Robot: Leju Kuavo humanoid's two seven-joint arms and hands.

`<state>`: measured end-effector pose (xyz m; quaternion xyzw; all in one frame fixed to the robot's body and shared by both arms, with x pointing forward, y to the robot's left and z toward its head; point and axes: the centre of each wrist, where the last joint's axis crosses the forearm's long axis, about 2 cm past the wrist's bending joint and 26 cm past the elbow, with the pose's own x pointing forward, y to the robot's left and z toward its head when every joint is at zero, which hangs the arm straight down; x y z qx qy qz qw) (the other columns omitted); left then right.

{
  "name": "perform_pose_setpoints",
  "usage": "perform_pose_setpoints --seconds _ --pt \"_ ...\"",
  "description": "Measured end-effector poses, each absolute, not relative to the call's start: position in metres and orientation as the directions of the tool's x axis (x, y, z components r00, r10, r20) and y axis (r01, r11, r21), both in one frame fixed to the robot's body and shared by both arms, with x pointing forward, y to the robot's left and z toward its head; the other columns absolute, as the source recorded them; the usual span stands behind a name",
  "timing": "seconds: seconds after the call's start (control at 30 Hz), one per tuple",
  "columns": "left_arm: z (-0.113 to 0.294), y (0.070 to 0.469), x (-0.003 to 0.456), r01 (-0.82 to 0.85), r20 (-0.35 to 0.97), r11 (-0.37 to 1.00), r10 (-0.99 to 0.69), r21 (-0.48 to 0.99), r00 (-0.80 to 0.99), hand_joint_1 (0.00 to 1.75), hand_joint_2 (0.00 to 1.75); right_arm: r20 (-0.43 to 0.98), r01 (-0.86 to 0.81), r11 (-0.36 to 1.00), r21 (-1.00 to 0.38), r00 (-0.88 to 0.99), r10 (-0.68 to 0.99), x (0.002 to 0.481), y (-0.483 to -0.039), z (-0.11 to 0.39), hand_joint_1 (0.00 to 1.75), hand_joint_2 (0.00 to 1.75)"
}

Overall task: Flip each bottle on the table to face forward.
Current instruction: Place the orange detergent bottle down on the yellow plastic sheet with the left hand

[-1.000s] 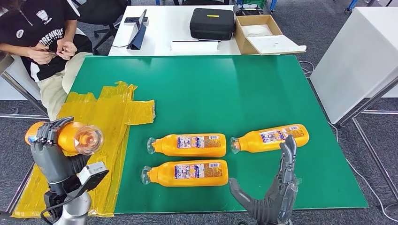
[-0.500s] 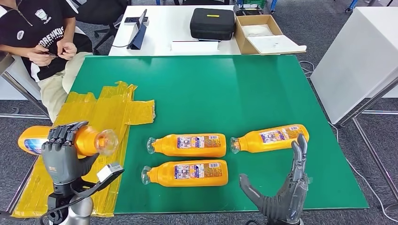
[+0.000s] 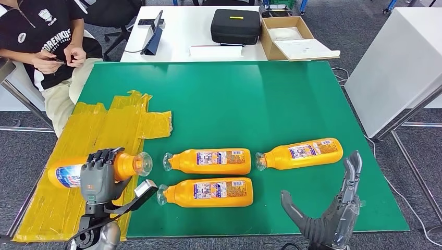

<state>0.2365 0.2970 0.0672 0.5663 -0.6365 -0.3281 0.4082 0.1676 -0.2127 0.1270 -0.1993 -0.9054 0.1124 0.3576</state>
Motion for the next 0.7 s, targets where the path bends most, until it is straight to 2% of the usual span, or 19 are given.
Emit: perform_pose_setpoints --seconds 0.3,0.7 --pt "0.051 0.294 0.242 -0.391 0.194 0.180 -0.981 0.903 -0.004 1.75 1.75 0.612 0.278 0.899 -0.337 -0.662 0.434 0.169 -0.213 0.126 0.00 1.75" --pt "0.043 0.287 0.247 -0.343 0.184 0.178 -0.983 0.922 -0.015 1.72 1.75 0.632 0.271 0.903 -0.334 -0.646 0.428 0.173 -0.213 0.122 0.00 1.75"
